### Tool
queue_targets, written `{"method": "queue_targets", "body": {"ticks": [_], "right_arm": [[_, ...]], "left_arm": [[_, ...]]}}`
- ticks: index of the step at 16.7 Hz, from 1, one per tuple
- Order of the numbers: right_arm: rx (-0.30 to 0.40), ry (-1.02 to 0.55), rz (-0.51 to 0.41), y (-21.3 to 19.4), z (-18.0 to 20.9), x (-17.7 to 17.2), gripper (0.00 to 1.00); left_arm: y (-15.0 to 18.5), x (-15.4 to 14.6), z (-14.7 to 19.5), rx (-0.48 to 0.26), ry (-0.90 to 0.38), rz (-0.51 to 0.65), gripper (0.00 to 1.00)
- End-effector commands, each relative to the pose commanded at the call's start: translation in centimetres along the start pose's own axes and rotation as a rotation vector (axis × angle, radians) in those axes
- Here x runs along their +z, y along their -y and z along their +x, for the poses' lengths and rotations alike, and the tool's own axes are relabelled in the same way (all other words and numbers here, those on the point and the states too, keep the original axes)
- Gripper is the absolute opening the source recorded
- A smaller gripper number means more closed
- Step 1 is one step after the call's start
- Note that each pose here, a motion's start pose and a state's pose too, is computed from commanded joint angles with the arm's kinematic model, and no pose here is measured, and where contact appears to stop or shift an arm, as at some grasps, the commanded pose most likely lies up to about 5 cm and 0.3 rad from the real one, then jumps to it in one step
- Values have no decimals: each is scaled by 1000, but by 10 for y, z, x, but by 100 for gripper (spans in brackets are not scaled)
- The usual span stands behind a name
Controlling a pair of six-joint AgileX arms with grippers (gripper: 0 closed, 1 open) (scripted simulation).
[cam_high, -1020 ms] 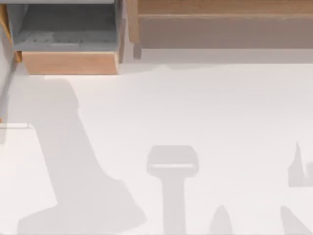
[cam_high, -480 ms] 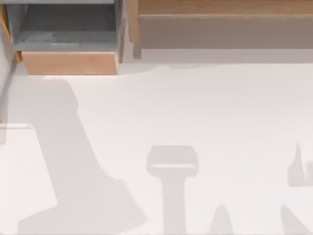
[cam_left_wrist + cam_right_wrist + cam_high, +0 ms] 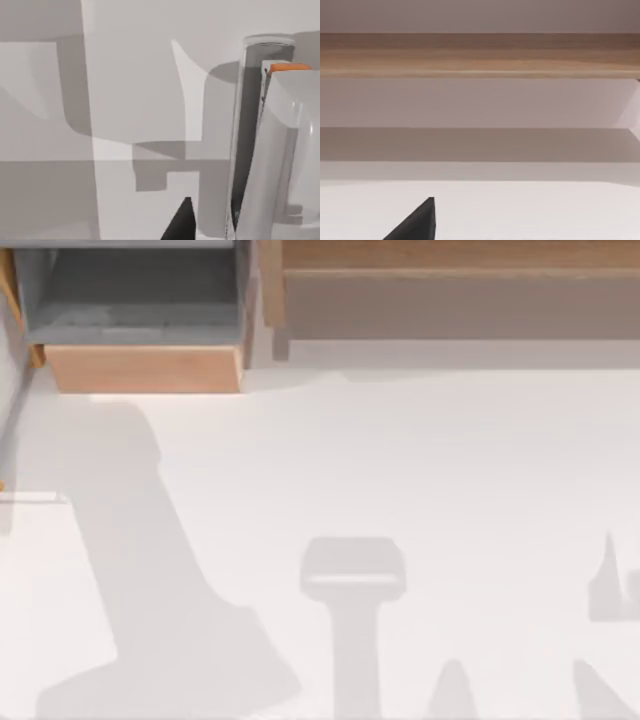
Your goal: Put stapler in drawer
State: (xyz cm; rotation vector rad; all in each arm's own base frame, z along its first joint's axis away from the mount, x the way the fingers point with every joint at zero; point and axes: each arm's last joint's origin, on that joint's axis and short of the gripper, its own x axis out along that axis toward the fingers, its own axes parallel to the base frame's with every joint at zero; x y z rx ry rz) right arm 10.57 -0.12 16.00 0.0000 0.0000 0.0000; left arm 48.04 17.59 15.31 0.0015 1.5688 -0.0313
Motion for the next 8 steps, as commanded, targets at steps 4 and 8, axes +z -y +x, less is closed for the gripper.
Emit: {"method": "queue_targets", "body": {"ticks": [4,8], "right_arm": [[0,0,0,0,0,0,100],[0,0,0,0,0,0,100]], "left_arm": [[0,0,0,0,0,0,100],[0,0,0,0,0,0,100]]}}
